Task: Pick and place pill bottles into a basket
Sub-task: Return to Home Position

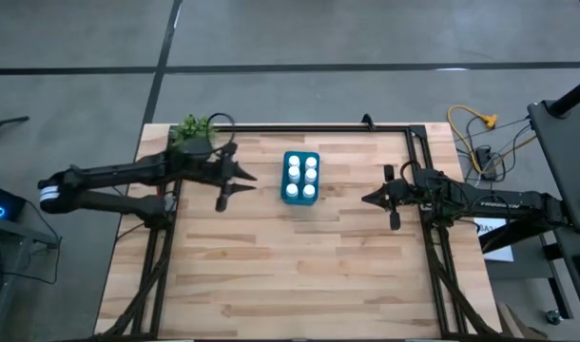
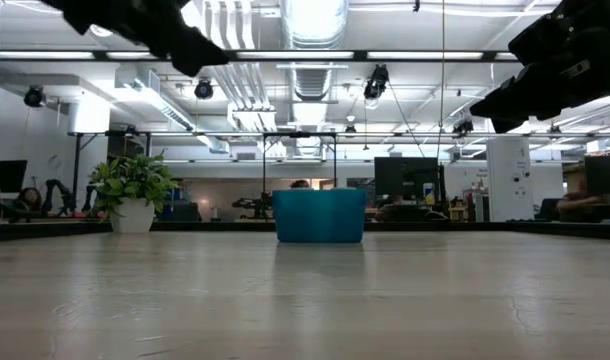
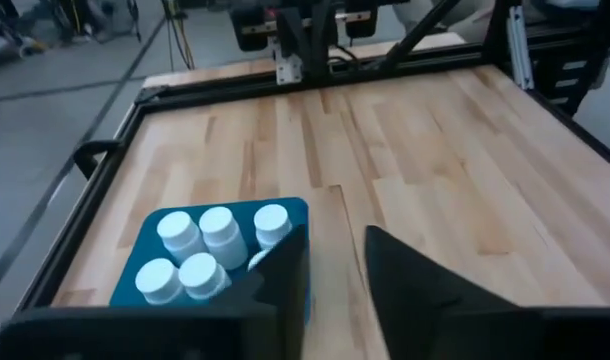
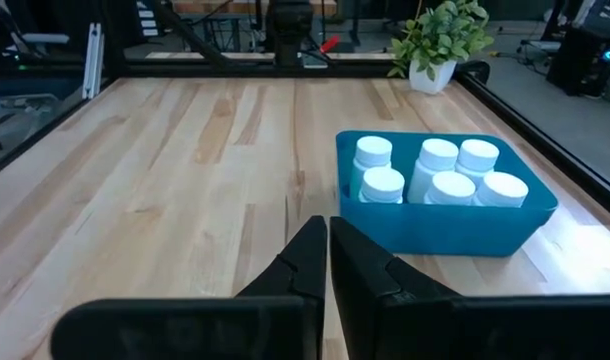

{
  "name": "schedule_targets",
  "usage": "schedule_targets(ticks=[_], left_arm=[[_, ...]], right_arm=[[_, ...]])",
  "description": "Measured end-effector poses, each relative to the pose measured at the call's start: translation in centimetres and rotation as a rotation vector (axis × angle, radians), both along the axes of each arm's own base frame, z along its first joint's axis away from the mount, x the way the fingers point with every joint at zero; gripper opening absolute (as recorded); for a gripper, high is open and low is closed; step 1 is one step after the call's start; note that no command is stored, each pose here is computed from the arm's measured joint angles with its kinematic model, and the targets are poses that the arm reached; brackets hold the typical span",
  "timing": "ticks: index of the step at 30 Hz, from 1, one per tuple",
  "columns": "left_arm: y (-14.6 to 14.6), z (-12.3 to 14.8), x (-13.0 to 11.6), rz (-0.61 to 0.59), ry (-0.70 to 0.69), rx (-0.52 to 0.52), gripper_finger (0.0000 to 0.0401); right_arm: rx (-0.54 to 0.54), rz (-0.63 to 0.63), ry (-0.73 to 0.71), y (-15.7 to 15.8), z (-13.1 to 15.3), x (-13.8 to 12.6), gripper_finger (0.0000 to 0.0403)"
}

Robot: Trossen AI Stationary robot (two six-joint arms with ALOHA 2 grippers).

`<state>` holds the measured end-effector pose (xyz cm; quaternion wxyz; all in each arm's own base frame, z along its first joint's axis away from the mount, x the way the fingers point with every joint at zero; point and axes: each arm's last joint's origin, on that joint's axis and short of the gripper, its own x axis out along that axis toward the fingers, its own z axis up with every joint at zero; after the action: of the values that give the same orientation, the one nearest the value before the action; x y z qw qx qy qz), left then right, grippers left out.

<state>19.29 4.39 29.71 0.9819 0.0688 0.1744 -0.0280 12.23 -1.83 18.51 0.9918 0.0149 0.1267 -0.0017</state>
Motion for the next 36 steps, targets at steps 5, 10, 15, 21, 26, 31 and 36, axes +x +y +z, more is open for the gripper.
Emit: schedule_targets(ticks=[5, 10, 15, 21, 26, 31, 36], left_arm=[[-0.9, -1.0, -2.2, -0.019, -0.046, 0.013, 0.0016], [-1.8, -1.6, -4.2, -0.042, -0.095, 0.024, 0.0007], [-2.5, -2.8, -5.8, -0.063, -0.140, 0.014, 0.0007], [-2.8, -5.3, -6.8, -0.061, -0.159, -0.012, 0.0007], [-3.0, -6.8, -7.8, -0.058, -0.175, -0.008, 0.0008], [-3.1, -7.0, -9.2, -0.025, -0.204, 0.004, 0.0008], [-3.3, -7.5, -10.5, 0.001, -0.233, -0.020, 0.0008]], right_arm=[[-0.002, 0.045, -0.002, 0.1, 0.0, 0.0, 0.0008], [0.006, 0.067, -0.032, 0.2, 0.3, 0.0, 0.0008], [-0.007, 0.084, -0.068, 0.2, 0.6, 0.0, 0.0008], [-0.022, 0.087, -0.077, 0.2, 0.7, 0.0, 0.0008], [-0.017, 0.080, -0.117, 0.3, 1.1, -0.2, 0.0008], [-0.040, 0.078, -0.168, 0.3, 1.7, -0.7, 0.0008], [-0.055, 0.016, -0.198, 0.3, 2.0, -1.3, 0.0008]])
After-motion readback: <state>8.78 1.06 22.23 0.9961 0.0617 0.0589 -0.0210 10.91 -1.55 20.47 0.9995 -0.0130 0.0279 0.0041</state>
